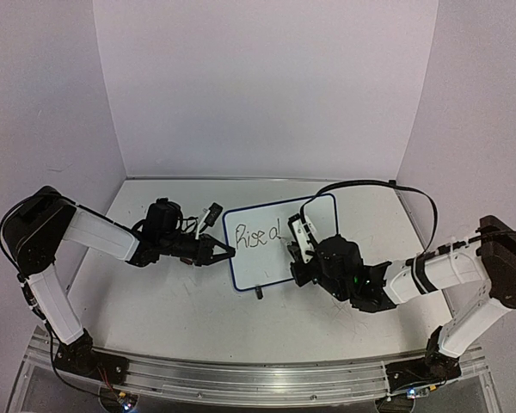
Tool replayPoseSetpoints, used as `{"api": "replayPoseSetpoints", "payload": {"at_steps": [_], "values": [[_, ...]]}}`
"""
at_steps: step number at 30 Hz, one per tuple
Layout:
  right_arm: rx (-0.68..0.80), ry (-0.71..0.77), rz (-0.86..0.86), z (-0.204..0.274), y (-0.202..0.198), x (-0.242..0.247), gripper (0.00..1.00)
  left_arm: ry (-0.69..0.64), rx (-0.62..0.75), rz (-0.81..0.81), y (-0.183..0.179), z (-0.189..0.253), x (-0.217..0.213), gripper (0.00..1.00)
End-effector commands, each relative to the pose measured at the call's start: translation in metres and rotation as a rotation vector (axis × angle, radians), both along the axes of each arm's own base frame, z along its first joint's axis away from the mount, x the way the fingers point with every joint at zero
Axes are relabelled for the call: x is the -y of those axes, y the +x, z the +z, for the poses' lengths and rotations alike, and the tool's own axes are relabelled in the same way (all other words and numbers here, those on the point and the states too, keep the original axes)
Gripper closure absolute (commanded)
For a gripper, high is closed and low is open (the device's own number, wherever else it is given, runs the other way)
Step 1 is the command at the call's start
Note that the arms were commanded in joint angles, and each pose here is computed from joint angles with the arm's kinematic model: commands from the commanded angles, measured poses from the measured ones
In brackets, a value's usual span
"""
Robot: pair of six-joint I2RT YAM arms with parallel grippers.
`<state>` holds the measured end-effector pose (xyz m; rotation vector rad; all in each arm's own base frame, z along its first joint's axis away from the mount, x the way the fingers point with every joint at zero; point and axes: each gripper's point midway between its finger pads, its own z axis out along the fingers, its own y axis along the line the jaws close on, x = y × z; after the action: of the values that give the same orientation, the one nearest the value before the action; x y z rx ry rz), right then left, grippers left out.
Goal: Write a sentence on the whiteboard
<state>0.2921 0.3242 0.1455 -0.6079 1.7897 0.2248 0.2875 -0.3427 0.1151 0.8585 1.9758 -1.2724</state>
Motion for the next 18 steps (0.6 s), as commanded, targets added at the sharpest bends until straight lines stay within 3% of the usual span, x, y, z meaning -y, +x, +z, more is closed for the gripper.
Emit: {"api": "replayPoseSetpoints", "payload": {"at_steps": [1, 18], "values": [[0.04, 0.041, -0.025, 0.016, 0.007, -0.005, 1.0, 0.058, 0.025, 0.051, 0.008, -0.006, -0.007, 1.0], [0.08, 0.059, -0.072, 0.028, 0.016, -0.002, 1.0, 0.054, 0.027, 0.047, 0.009, -0.004, -0.005, 1.0]]}}
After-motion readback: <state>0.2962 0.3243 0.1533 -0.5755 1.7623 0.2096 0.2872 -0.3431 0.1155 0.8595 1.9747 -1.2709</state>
